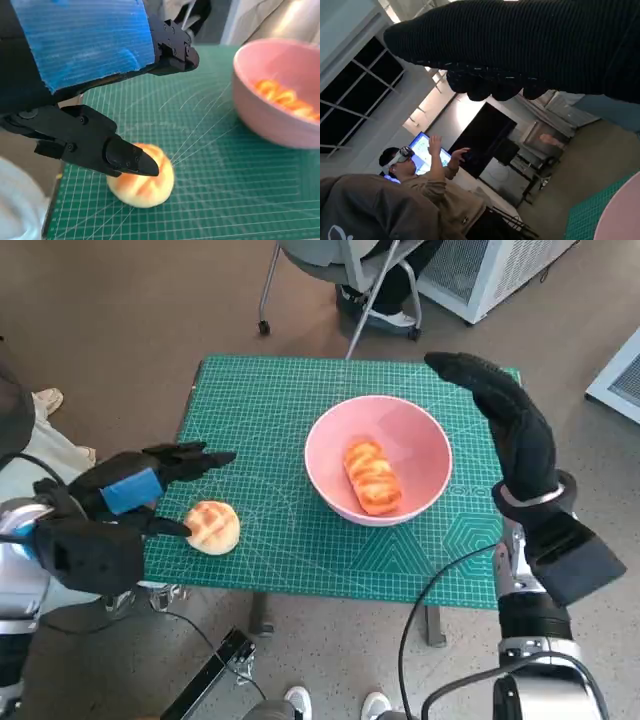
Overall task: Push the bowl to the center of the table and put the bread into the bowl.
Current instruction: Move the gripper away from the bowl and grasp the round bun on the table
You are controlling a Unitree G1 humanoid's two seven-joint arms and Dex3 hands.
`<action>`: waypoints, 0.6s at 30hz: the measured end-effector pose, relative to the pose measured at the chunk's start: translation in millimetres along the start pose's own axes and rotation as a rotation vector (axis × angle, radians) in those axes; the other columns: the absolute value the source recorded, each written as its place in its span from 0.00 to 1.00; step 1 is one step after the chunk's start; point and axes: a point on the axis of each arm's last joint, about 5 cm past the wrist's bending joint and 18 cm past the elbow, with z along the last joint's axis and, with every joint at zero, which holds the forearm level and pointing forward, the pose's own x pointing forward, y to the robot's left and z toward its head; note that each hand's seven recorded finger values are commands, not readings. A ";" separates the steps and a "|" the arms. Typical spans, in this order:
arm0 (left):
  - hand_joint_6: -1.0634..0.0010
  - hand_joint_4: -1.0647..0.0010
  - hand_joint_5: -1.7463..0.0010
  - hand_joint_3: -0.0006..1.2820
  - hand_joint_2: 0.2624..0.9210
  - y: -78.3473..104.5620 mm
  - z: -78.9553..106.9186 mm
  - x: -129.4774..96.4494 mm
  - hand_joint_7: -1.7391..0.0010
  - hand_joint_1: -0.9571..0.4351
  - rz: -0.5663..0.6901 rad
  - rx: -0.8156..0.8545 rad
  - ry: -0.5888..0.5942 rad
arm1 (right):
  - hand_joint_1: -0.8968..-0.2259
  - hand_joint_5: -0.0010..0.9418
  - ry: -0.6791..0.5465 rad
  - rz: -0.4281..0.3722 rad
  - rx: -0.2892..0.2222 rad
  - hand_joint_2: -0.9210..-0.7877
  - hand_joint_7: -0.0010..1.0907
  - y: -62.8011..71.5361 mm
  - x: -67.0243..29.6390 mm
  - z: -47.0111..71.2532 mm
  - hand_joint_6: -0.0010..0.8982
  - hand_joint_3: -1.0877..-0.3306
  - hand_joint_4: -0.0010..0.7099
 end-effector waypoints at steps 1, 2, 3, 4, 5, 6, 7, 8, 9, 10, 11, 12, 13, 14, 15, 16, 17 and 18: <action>0.68 0.80 1.00 0.00 0.79 -2.6 -1.1 1.9 0.99 0.60 -0.012 -0.001 0.009 | 0.29 0.01 0.000 -0.001 0.003 0.00 0.62 -0.1 0.0 -0.1 0.00 0.38 0.38; 0.68 0.81 1.00 0.00 0.79 -5.0 -2.1 3.6 0.99 0.60 -0.023 -0.003 0.017 | 0.29 0.01 0.001 0.001 0.004 0.00 0.62 -0.2 0.0 -0.1 0.00 0.38 0.38; 0.68 0.81 1.00 0.00 0.79 -7.8 -3.1 5.6 0.99 0.60 -0.036 -0.005 0.026 | 0.29 0.01 0.002 0.003 0.005 0.00 0.62 -0.2 0.1 -0.2 0.00 0.38 0.38; 0.68 0.81 1.00 0.00 0.79 -10.1 -3.9 7.7 0.99 0.60 -0.047 -0.006 0.034 | 0.29 0.01 0.003 0.004 0.006 0.00 0.62 -0.2 0.1 -0.2 0.00 0.39 0.38; 0.68 0.81 1.00 0.00 0.80 -12.7 -4.8 10.2 0.99 0.60 -0.060 -0.007 0.043 | 0.29 0.01 0.004 0.005 0.008 0.00 0.62 -0.2 0.2 -0.3 0.00 0.39 0.38; 0.68 0.81 1.00 0.00 0.80 -15.1 -5.6 12.5 1.00 0.60 -0.071 -0.009 0.050 | 0.29 0.01 0.004 0.005 0.009 0.00 0.62 -0.2 0.3 -0.3 0.00 0.39 0.38; 0.68 0.81 1.00 0.00 0.80 -17.9 -6.6 15.2 1.00 0.60 -0.085 -0.011 0.059 | 0.29 0.01 0.004 0.006 0.010 0.00 0.62 -0.2 0.3 -0.2 0.00 0.39 0.38; 0.69 0.81 1.00 0.00 0.80 -19.9 -7.3 17.3 1.00 0.59 -0.096 -0.010 0.066 | 0.29 0.01 0.004 0.007 0.011 0.00 0.62 -0.2 0.4 -0.3 0.00 0.39 0.38; 0.69 0.81 1.00 0.00 0.80 -22.1 -8.2 19.7 1.00 0.59 -0.110 -0.009 0.075 | 0.29 0.01 0.004 0.008 0.012 0.00 0.62 -0.3 0.3 -0.2 0.00 0.39 0.38; 0.69 0.82 1.00 0.00 0.80 -24.2 -9.1 22.4 1.00 0.59 -0.122 -0.011 0.083 | 0.29 0.01 0.004 0.009 0.012 0.00 0.62 -0.4 0.4 -0.2 0.00 0.39 0.38; 0.69 0.82 1.00 0.00 0.80 -26.1 -10.0 25.0 1.00 0.59 -0.134 -0.006 0.094 | 0.29 0.01 0.004 0.009 0.012 0.00 0.62 -0.5 0.3 -0.2 0.00 0.39 0.38; 0.69 0.82 1.00 0.00 0.80 -27.6 -10.7 27.4 1.00 0.59 -0.143 -0.004 0.103 | 0.29 0.01 0.004 0.010 0.013 0.00 0.62 -0.5 0.4 -0.2 0.00 0.39 0.38; 0.69 0.82 1.00 0.00 0.80 -29.8 -11.6 30.2 1.00 0.59 -0.155 -0.002 0.114 | 0.29 0.01 0.004 0.013 0.013 0.00 0.62 -0.6 0.4 -0.2 0.00 0.39 0.38; 0.68 0.82 1.00 0.00 0.81 -31.2 -12.3 32.6 1.00 0.59 -0.165 0.002 0.123 | 0.29 0.01 0.004 0.014 0.012 0.00 0.62 -0.7 0.3 -0.2 0.00 0.40 0.38; 0.68 0.82 1.00 0.00 0.81 -32.7 -13.2 34.9 0.99 0.59 -0.177 0.005 0.134 | 0.29 0.01 0.004 0.015 0.012 0.00 0.62 -0.8 0.3 -0.1 0.00 0.40 0.38; 0.66 0.81 1.00 0.00 0.81 -33.8 -13.9 37.0 0.99 0.59 -0.185 0.006 0.143 | 0.29 0.01 0.004 0.016 0.012 0.00 0.62 -0.8 0.3 -0.1 0.00 0.40 0.38; 0.65 0.81 1.00 0.00 0.81 -35.3 -14.9 39.4 0.99 0.59 -0.196 0.009 0.155 | 0.29 0.01 0.004 0.016 0.012 0.00 0.62 -1.0 0.2 -0.1 0.00 0.40 0.38; 0.63 0.80 0.99 0.01 0.82 -36.7 -15.6 41.4 0.98 0.59 -0.206 0.012 0.164 | 0.29 0.01 0.004 0.016 0.012 0.00 0.62 -1.1 0.2 0.0 0.00 0.40 0.38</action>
